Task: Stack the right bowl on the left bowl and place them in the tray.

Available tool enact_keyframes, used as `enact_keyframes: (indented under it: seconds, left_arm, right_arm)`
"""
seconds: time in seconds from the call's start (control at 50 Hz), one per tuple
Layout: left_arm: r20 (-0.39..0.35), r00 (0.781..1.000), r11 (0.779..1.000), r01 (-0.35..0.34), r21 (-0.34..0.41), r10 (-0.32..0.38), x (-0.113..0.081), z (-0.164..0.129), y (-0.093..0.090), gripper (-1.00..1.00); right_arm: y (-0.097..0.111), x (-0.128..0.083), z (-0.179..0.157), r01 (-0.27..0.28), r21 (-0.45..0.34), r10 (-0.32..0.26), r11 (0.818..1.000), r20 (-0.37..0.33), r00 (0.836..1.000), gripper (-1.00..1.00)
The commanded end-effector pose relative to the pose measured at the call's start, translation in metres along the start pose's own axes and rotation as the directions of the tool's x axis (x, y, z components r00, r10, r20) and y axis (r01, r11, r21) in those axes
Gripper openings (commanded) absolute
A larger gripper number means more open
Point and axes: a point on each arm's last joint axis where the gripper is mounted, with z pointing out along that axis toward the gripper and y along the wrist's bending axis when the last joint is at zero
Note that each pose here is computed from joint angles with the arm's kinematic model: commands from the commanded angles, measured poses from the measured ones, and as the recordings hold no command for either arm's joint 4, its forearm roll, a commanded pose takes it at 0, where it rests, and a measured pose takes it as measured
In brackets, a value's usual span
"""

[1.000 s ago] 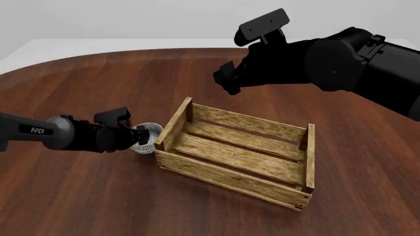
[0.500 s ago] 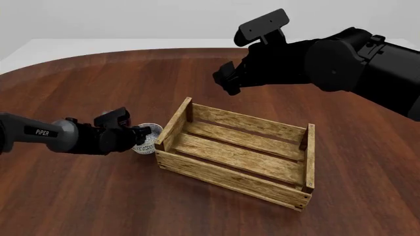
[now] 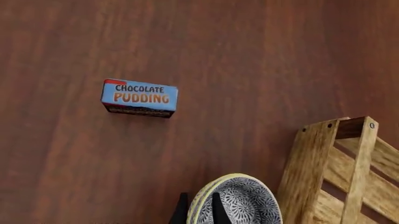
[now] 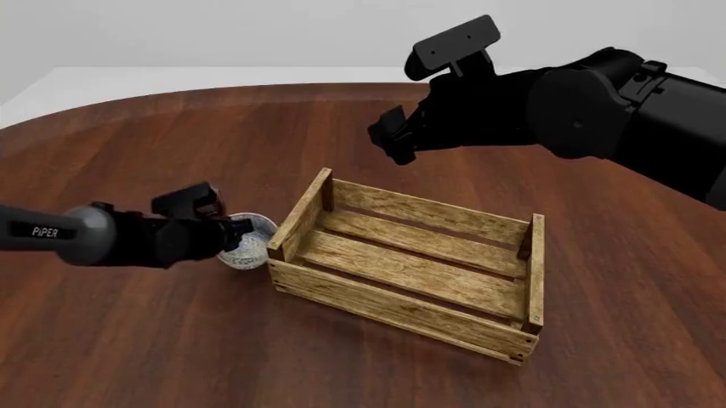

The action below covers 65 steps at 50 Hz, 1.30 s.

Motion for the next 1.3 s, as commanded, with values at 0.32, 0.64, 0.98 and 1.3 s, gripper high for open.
enact_keyframes:
  seconds: [0.32, 0.64, 0.98, 1.3]
  left_arm:
    - [0.107, 0.993, 0.998, -0.045, 0.047, 0.040, -0.035, -0.044, -0.017, -1.00]
    - [0.197, 0.976, 0.992, -0.104, 0.070, 0.089, -0.071, -0.082, -0.033, -1.00]
    - [0.235, 0.966, 0.981, -0.144, 0.131, 0.111, -0.079, -0.119, -0.060, -1.00]
    - [0.230, 0.967, 0.980, -0.143, 0.137, 0.109, -0.077, -0.118, -0.062, -1.00]
  right_arm:
    - [-0.002, -0.003, -0.005, 0.003, 0.004, -0.003, 1.000, 0.010, 1.000, 1.00]
    - [-0.006, -0.007, -0.008, -0.001, 0.015, 0.001, 1.000, 0.015, 1.000, 1.00]
    - [-0.016, -0.015, -0.017, -0.002, 0.041, 0.001, 0.999, 0.028, 1.000, 1.00]
    - [-0.021, -0.017, -0.019, -0.004, 0.054, 0.002, 0.999, 0.032, 0.999, 1.00]
